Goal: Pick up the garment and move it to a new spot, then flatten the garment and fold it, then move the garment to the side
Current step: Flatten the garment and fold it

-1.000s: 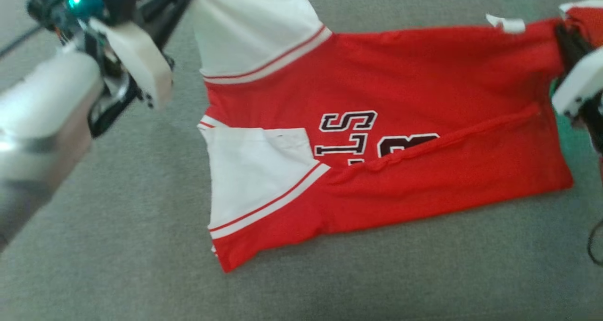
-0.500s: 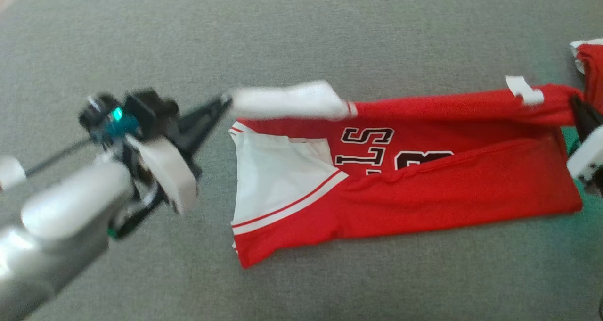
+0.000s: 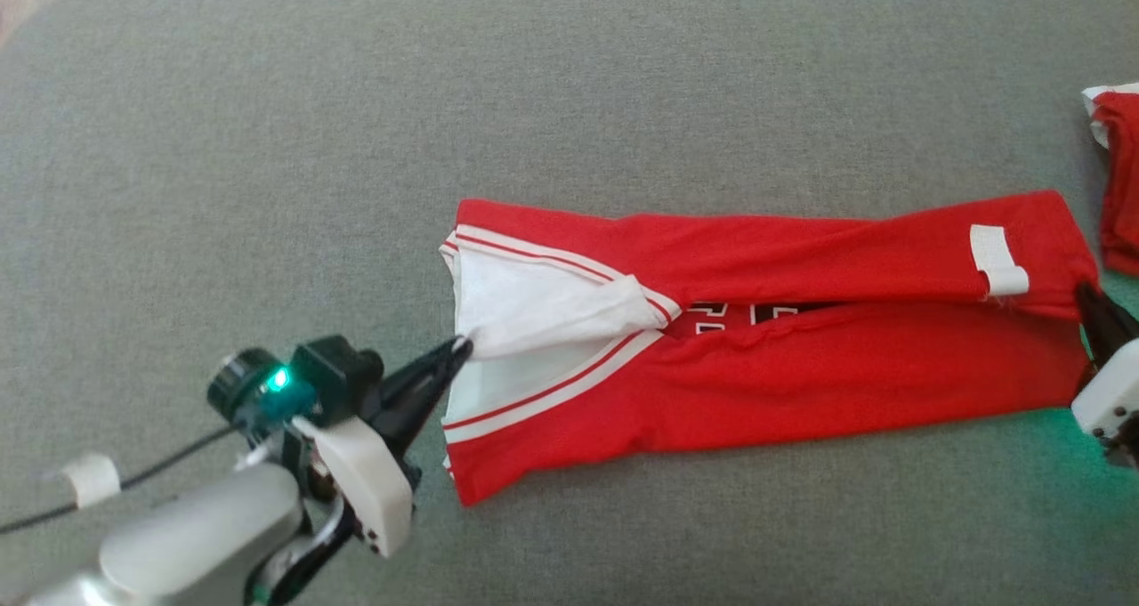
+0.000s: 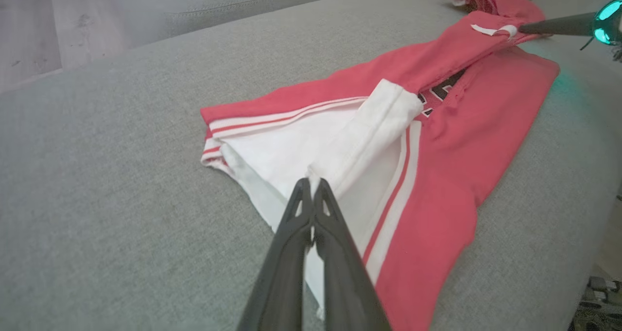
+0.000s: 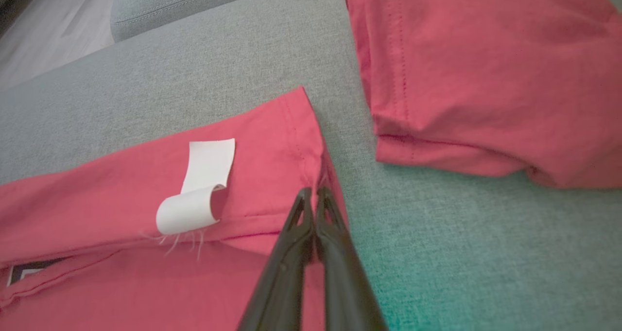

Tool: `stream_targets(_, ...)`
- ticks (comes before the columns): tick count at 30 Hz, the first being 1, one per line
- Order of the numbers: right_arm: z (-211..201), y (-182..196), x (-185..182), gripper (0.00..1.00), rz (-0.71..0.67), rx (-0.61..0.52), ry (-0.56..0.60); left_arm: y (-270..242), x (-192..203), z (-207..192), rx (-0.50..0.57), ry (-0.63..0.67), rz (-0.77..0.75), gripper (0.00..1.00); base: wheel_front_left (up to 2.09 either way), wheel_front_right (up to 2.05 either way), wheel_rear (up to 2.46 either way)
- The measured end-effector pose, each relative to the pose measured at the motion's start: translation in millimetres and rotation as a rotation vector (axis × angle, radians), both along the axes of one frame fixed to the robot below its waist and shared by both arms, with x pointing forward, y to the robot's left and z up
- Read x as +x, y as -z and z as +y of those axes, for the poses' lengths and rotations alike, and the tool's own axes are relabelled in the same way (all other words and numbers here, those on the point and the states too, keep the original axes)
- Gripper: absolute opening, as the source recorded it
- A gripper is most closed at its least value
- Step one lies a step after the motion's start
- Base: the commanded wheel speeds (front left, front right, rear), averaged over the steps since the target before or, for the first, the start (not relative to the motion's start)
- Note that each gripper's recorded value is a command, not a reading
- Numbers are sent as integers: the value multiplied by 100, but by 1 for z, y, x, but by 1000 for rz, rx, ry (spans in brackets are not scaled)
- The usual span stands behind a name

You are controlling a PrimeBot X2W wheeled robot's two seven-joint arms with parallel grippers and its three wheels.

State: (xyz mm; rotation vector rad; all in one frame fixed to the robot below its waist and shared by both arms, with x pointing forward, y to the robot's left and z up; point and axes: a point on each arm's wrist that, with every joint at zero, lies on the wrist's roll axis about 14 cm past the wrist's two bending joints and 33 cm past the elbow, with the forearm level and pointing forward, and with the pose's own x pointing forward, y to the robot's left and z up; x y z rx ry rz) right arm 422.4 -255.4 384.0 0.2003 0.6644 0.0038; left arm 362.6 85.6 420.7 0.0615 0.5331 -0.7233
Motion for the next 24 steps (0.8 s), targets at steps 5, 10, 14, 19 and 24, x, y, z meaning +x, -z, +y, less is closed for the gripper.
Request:
stream_targets(5,-1,1,-5,100,-5,17,47,4,-8,-10,-44,-34,-4,100,0,0,0)
stream_targets(10,-6,5,-21,100,-14,41,107,1,-5,-16,-104,-141,-65,100,0,0,0)
stream_targets(14,-5,3,-32,100,-46,68,146,-4,-3,-11,-129,-286,-108,100,0,0,0)
stream_targets(19,-4,-4,-29,100,-82,96,180,-30,-2,-4,-168,-445,-233,100,0,0,0)
stream_targets(24,-5,-1,-18,100,-79,99,202,-45,-19,10,-170,-563,-328,100,0,0,0)
